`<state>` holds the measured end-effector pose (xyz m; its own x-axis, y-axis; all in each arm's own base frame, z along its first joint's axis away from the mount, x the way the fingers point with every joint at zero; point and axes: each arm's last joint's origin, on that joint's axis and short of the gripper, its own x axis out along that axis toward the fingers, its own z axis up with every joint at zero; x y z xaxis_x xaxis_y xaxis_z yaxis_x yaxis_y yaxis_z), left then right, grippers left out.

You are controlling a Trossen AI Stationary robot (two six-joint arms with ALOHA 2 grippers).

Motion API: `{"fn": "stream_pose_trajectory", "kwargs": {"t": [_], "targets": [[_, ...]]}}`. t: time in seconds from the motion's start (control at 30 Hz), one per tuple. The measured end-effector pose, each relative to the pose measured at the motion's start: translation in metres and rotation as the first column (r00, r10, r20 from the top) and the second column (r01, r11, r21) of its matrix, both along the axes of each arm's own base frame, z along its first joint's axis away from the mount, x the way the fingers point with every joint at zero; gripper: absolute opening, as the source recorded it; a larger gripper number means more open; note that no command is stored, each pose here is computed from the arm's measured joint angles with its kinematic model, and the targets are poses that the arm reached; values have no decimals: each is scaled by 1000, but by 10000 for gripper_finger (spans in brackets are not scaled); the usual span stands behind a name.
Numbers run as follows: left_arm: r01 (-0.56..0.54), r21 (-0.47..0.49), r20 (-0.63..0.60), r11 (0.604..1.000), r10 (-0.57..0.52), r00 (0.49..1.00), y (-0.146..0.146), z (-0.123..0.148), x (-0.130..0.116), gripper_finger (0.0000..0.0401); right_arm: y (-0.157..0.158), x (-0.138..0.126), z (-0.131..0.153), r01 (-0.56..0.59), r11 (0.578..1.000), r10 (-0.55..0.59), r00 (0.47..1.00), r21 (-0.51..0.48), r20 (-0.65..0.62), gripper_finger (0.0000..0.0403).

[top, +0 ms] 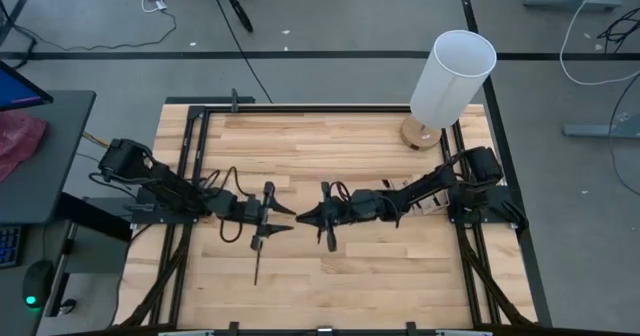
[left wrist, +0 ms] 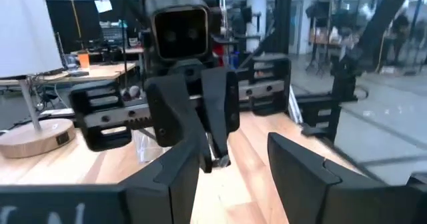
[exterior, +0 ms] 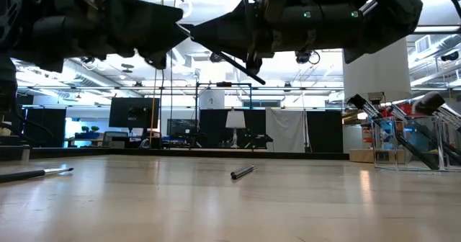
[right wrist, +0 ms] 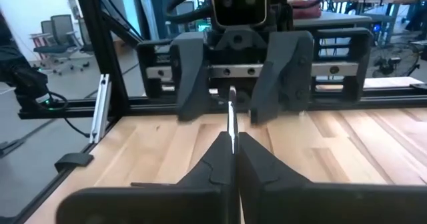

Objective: Put items in baskets/containers
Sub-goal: Put the black eyeshadow brush into the transparent organizer

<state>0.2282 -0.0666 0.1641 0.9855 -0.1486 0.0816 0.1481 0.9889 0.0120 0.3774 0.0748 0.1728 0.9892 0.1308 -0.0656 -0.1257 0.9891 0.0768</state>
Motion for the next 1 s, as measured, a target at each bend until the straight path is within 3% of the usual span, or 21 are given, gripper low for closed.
{"fn": "stream_pose_trajectory", "kwargs": {"t": [0.2,0.57,1.0], "targets": [[16,57,-51,998,-13,999,-9,4,12,166,1,0,-1,-6,1000,6,1000,-6,-12,7],[16,36,-74,999,-13,997,-6,-1,3,88,2,-1,-2,-5,1000,5,1000,-16,-20,7],[11,43,-108,999,-6,994,-6,-5,3,76,2,-1,-3,-5,1000,5,1000,-19,-31,7]]}}
